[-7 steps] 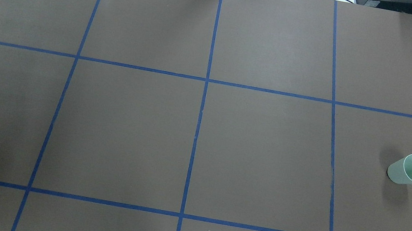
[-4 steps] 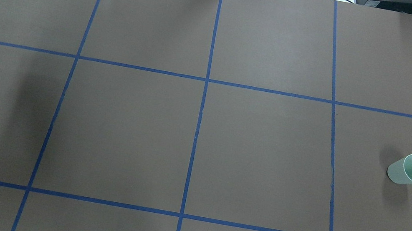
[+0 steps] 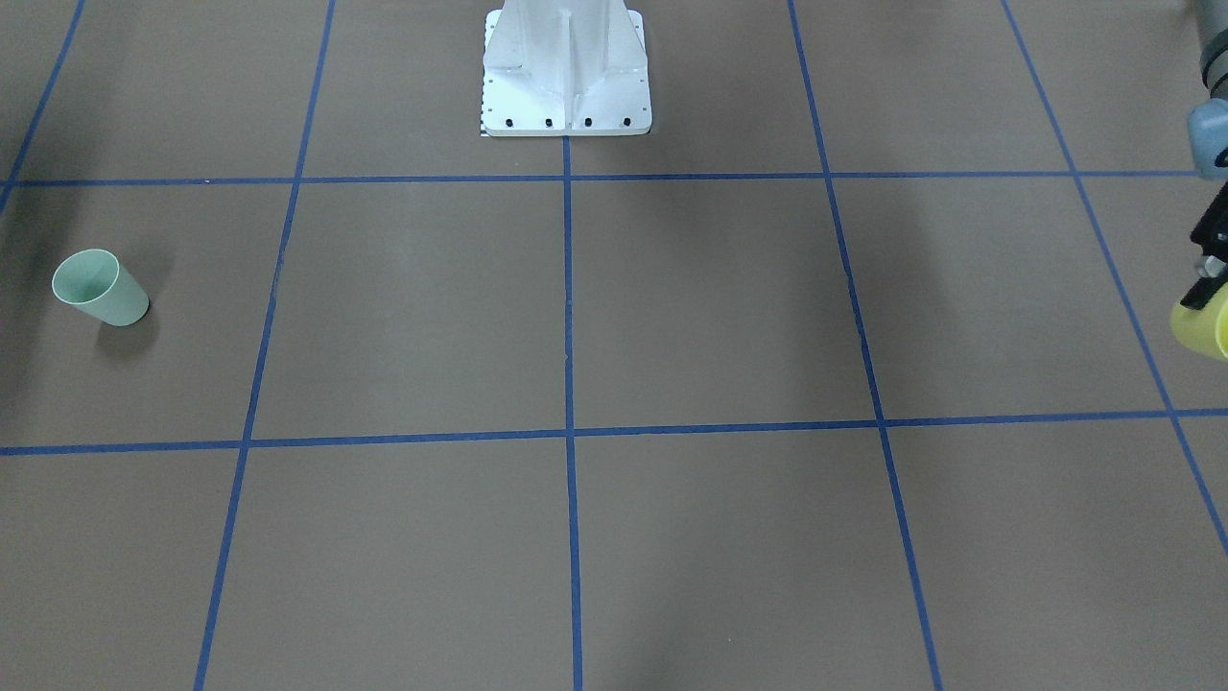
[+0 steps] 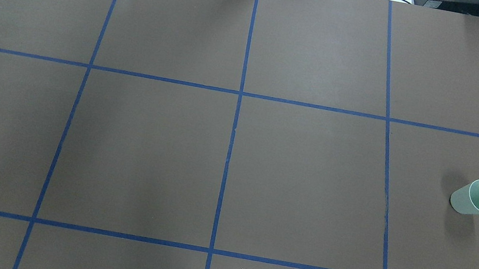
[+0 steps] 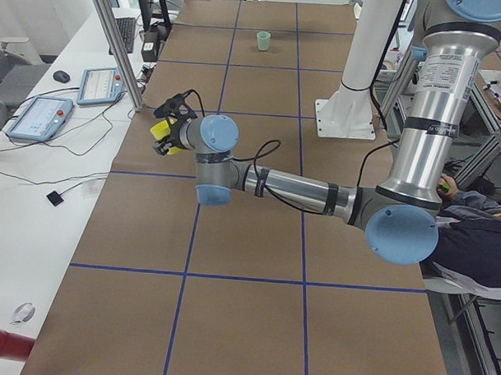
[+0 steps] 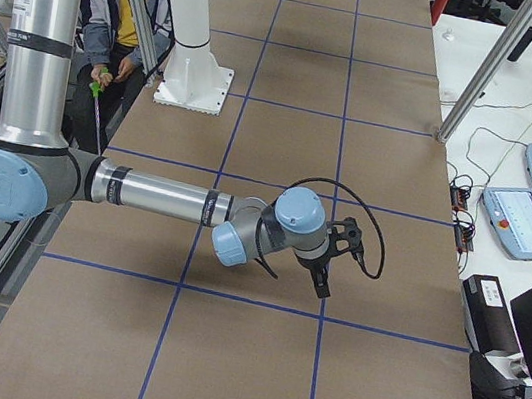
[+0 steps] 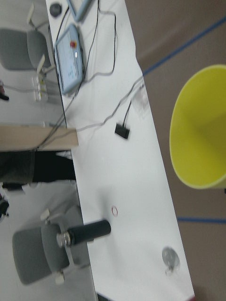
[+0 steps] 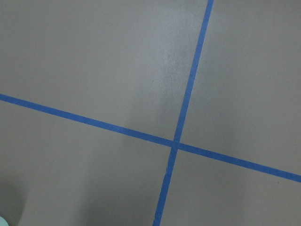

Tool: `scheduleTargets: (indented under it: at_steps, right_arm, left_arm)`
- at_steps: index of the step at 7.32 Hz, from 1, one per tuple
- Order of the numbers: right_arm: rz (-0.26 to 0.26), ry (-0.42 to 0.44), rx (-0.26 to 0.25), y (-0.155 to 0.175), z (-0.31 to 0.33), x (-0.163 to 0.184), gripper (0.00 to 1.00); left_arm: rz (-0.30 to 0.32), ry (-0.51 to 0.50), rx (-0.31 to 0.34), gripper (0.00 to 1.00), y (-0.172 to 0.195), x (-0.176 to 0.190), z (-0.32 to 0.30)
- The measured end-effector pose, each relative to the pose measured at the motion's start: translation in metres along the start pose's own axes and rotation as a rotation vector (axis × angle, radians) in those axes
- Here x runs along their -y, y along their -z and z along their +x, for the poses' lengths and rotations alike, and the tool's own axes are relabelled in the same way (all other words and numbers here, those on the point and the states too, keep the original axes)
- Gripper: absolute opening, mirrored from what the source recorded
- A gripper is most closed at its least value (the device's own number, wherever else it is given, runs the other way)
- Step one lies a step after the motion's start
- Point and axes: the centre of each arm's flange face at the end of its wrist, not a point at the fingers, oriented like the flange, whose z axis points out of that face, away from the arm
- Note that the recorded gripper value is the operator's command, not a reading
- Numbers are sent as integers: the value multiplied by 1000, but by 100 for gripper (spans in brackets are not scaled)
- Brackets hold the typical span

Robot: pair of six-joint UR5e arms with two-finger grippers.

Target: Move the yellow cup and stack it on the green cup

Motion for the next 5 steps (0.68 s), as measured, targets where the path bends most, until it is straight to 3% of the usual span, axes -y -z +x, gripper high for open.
scheduleTargets:
  at_steps: [2,3,4,5]
  right_arm:
    - [43,53,121,15,-42,50,100]
    - [50,45,177,17,-75,78,100]
    - [43,4,232,14,-122,112,100]
    - [27,-58,287,7,-181,148,100]
  left_arm:
    - [6,-110,-203,39,-38,-4,59]
    - [25,-149,-260,40,-51,0,78]
    - [38,-183,-316,46,-71,8,99]
    - [46,-212,-368,46,-93,9,124]
